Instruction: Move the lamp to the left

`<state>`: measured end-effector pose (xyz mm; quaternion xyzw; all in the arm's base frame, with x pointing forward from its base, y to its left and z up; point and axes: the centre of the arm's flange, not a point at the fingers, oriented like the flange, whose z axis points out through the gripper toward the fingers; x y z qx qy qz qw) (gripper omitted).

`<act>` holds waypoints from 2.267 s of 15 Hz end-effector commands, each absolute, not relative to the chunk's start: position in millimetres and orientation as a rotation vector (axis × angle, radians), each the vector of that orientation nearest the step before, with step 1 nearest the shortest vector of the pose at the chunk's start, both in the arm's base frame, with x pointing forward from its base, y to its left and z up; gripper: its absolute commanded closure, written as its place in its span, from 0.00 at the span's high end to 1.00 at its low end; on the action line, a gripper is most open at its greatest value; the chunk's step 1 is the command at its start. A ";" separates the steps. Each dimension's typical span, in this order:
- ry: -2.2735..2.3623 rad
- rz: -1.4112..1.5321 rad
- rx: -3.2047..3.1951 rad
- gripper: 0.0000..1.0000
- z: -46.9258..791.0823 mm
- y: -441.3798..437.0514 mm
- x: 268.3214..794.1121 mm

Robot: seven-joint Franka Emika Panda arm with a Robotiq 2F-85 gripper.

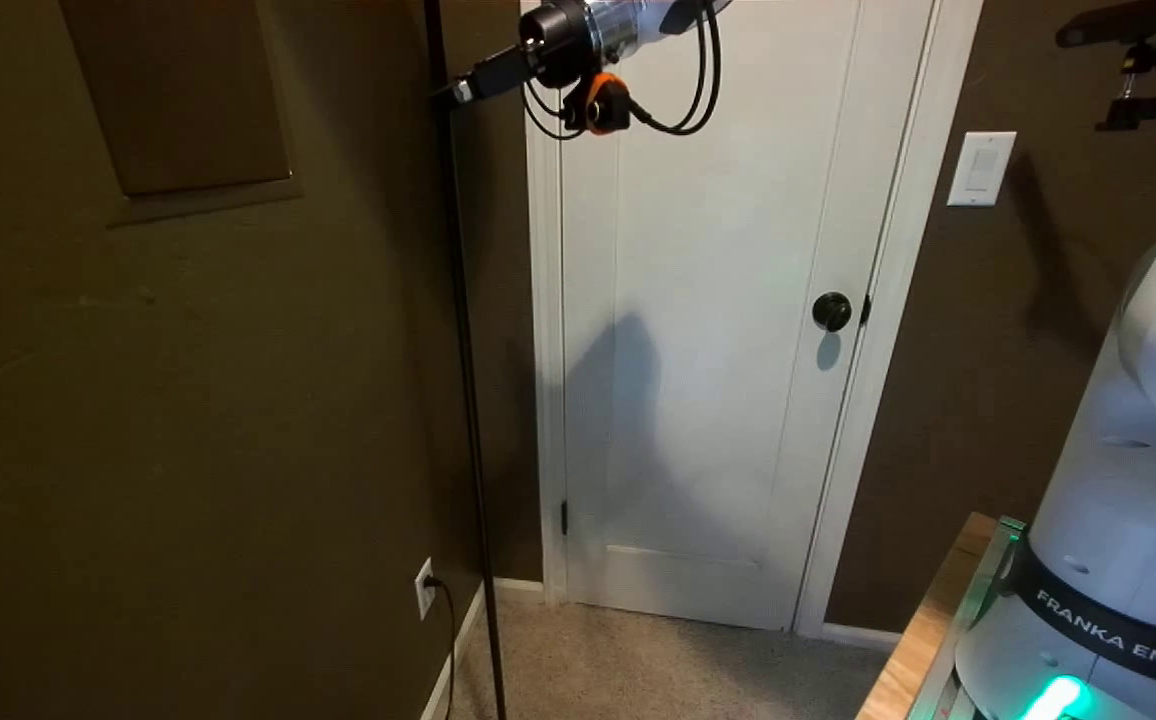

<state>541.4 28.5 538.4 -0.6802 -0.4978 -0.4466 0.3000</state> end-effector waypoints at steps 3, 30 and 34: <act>-1.301 -1.281 -1.776 0.05 597.4 27.8 526.8; -1.497 -1.184 -1.539 0.05 638.6 104.5 485.3; -1.533 -1.148 -1.500 0.05 637.0 130.9 483.6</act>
